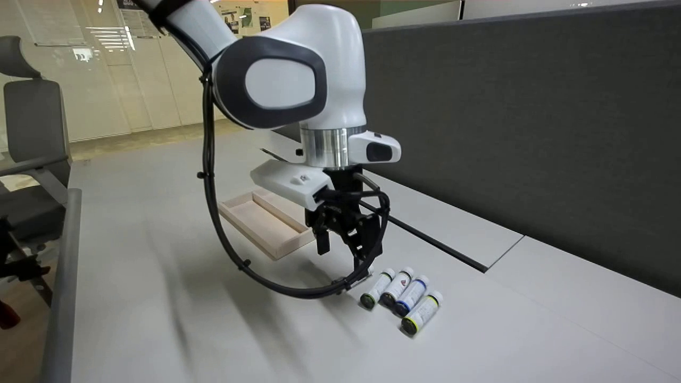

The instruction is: Put one bottle in the tray

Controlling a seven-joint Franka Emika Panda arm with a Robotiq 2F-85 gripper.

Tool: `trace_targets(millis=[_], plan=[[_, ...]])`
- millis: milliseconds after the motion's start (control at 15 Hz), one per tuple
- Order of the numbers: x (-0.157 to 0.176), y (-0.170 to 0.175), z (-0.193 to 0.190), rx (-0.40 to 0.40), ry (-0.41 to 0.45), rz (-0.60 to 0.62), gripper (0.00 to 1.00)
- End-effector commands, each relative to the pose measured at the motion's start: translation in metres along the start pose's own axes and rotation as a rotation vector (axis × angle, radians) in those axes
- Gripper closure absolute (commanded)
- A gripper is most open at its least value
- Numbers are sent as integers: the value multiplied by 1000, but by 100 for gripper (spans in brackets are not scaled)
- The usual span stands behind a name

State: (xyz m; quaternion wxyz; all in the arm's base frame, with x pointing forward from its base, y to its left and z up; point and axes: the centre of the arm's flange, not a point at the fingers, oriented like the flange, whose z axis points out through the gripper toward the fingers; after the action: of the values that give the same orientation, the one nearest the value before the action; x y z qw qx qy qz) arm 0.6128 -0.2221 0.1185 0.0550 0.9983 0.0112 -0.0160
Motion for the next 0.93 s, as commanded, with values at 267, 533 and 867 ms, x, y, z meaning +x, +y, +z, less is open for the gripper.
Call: trace_targets(millis=[267,533,867], plan=[[13,7,17,43,1,33,44],[11,15,19,45,-11,51,72],[3,28,26,51,-38,81,95]])
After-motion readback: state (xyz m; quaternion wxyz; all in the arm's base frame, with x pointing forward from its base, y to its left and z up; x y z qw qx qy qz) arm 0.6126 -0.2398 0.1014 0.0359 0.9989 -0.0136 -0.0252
